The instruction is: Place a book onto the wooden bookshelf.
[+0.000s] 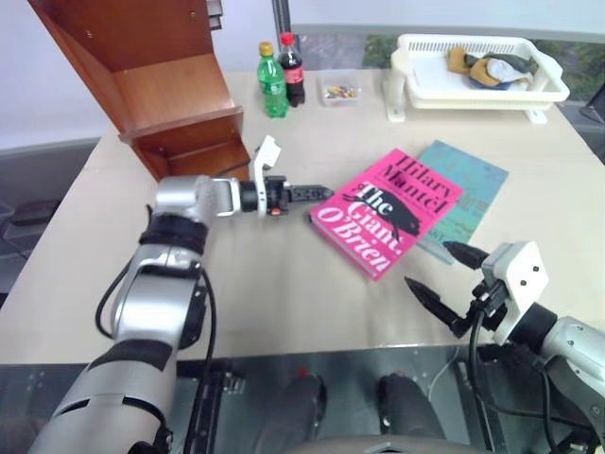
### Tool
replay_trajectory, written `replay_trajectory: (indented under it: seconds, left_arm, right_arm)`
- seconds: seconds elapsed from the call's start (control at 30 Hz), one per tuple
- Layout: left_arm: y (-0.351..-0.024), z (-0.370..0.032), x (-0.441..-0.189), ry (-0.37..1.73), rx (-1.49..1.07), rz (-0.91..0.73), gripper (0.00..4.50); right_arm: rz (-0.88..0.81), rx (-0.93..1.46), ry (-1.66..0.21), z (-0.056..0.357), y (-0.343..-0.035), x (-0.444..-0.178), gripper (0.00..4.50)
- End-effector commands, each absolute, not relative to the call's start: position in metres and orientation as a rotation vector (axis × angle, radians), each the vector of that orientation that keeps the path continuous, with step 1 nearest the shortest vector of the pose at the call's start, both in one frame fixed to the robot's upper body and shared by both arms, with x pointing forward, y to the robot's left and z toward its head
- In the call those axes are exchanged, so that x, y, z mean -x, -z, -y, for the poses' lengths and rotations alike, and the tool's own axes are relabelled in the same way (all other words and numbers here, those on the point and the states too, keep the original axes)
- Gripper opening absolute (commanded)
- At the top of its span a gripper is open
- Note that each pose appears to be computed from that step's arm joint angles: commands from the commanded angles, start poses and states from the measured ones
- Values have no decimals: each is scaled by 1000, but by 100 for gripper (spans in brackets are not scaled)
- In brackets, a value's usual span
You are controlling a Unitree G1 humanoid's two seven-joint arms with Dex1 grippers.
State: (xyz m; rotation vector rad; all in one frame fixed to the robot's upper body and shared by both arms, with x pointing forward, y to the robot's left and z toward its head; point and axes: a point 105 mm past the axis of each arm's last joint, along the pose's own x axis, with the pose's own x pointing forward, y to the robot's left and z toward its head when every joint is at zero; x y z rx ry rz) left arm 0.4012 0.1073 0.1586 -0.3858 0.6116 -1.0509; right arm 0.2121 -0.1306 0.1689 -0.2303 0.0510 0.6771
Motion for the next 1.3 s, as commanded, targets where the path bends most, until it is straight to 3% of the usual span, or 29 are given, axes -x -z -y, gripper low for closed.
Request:
replay_trajectory:
  seconds: [0.03,0.43,0.83,0.93,1.03,1.13,1.23,1.3]
  left_arm:
    - [-166,-98,-405,1098,375,-606,450]
    - [-172,-84,-388,1244,531,-701,450]
    - [-167,-93,-384,1204,662,-734,450]
    - [-163,-94,-384,1190,683,-736,374]
    - [-159,-94,-383,1188,686,-743,244]
    - [-158,-95,-384,1176,698,-742,244]
    - [-156,-95,-383,1172,710,-744,172]
    - [-158,-96,-384,1170,731,-735,92]
  right_arm:
    - [26,262,-667,128,-183,-206,446]
    - [15,267,-584,138,-176,-196,446]
    - [-6,294,-575,139,-175,-197,446]
    - [-12,296,-574,140,-174,-197,450]
    - [-18,298,-573,141,-173,-197,450]
    - [-21,302,-572,142,-173,-197,450]
    - [-24,307,-569,143,-173,-197,450]
    - [-26,310,-568,144,-173,-197,450]
